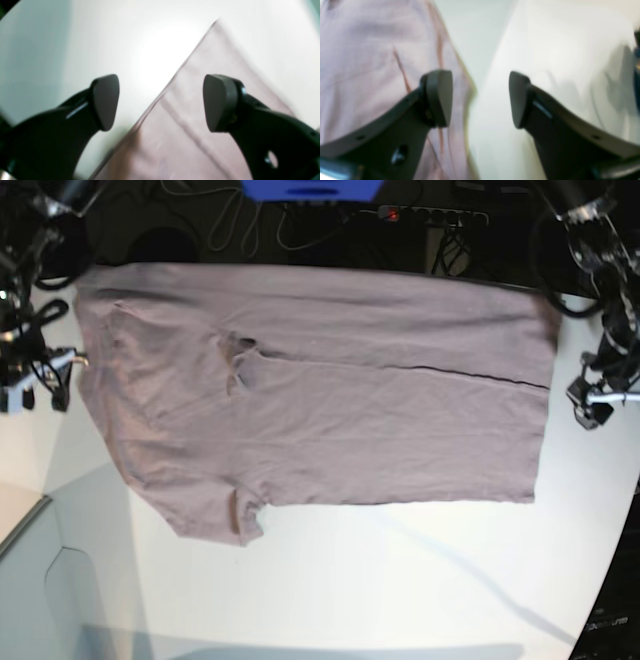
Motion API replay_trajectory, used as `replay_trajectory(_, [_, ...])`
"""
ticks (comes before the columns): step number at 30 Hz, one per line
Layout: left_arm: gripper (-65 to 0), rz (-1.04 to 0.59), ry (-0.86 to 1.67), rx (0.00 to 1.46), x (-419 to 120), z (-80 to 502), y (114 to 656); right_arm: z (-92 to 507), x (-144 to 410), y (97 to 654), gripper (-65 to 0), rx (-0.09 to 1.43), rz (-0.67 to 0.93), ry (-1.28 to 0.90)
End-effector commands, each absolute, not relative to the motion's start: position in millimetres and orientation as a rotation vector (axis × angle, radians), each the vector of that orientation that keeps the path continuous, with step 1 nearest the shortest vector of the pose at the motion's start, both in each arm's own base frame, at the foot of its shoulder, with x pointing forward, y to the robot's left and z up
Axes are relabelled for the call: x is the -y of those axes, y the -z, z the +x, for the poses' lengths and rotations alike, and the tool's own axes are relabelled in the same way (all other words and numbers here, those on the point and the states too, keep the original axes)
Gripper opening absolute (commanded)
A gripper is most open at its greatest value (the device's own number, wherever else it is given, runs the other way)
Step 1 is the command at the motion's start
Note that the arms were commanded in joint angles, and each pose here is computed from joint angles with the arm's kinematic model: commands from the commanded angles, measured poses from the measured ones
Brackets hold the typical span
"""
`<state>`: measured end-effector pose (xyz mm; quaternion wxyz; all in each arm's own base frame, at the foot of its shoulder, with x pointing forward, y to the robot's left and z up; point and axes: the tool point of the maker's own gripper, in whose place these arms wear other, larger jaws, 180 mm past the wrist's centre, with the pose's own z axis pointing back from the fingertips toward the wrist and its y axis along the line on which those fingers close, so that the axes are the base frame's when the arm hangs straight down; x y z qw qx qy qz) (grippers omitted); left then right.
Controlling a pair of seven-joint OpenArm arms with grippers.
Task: Layout the t-shirt on the table in an organized manner, then fold the t-shirt properly
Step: 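Open both grippers and release the shirt edge, then move both grippers down along the shirt sides and grasp the side edges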
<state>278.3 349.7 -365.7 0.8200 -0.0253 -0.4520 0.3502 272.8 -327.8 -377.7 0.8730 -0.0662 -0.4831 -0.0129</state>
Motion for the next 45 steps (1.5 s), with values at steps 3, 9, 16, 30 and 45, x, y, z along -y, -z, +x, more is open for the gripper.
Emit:
replay_trajectory(3, [-14.3,-0.072,-0.774,1.006,-361,307,356,316,320,375,-28.9,1.028,-0.129,-0.016])
replay_trajectory(9, [-14.2,-0.03,-0.748,0.943,-366,360,369,387,291,388,-29.0,0.98,-0.057,-0.078])
replay_trajectory(16, [-14.2,0.02,-0.641,0.976,-354,412,370,428,273,403,-28.9,0.92,0.075,-0.079])
replay_trajectory(30, [-14.2,0.091,-0.479,0.95,-332,458,412,415,274,452,-29.0,0.925,0.147,0.029])
replay_trajectory(45, [-14.7,0.09,-0.43,0.876,-319,439,446,411,271,457,-37.3,0.919,0.152,0.033])
